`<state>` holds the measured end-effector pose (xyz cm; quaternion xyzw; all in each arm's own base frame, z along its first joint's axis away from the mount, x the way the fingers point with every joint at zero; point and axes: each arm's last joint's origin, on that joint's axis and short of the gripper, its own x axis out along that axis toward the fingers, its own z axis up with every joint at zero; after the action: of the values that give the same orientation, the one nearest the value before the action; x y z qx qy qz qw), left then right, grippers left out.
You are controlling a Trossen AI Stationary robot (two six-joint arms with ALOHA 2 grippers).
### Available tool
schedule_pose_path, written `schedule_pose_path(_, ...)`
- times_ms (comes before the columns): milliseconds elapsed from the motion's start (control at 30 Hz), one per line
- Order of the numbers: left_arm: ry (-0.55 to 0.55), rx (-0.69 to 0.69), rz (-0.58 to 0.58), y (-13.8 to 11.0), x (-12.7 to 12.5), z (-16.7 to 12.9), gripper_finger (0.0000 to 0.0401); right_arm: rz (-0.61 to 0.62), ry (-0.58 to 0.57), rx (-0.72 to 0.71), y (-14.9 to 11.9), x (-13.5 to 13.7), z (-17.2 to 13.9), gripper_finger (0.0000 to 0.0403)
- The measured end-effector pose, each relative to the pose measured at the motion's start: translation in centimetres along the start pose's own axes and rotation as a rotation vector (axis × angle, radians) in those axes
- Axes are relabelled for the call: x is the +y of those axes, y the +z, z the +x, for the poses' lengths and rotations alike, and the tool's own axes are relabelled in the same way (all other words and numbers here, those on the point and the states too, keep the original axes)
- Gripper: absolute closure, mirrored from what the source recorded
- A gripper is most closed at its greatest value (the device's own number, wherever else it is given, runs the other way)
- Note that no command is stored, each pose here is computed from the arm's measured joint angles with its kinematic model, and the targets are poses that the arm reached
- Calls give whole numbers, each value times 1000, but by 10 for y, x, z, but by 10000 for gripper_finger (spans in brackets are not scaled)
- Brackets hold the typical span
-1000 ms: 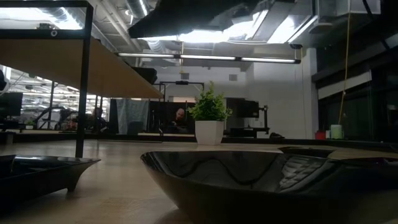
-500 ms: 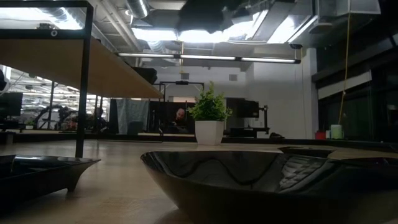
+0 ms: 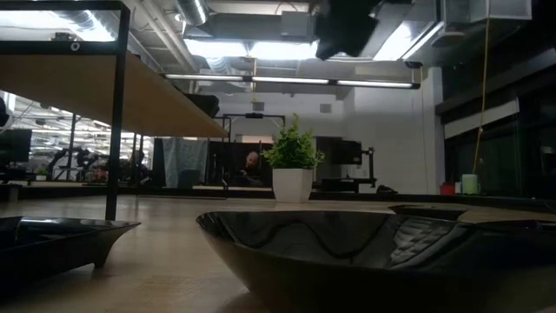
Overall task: Pick & Place Mini shaped plates
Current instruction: Stack the black square plate on top of the black square plate on the shelf
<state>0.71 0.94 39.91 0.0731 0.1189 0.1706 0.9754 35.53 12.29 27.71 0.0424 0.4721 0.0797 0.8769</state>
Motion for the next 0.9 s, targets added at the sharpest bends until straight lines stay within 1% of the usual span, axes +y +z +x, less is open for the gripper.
schedule_pose_path(100,-1,0,0,0,0,0,397,50,-13,42,-7,8,0,246)
schedule_pose_path(233,0,0,0,0,0,0,397,118,-100,84,-22,14,6,247)
schedule_pose_path(467,0,0,0,0,0,0,397,249,-178,146,-48,15,21,247)
schedule_pose_path(700,0,0,0,0,0,0,397,333,-266,207,-82,13,39,247)
schedule_pose_path(900,0,0,1,0,0,0,397,370,-264,192,-104,9,56,247)
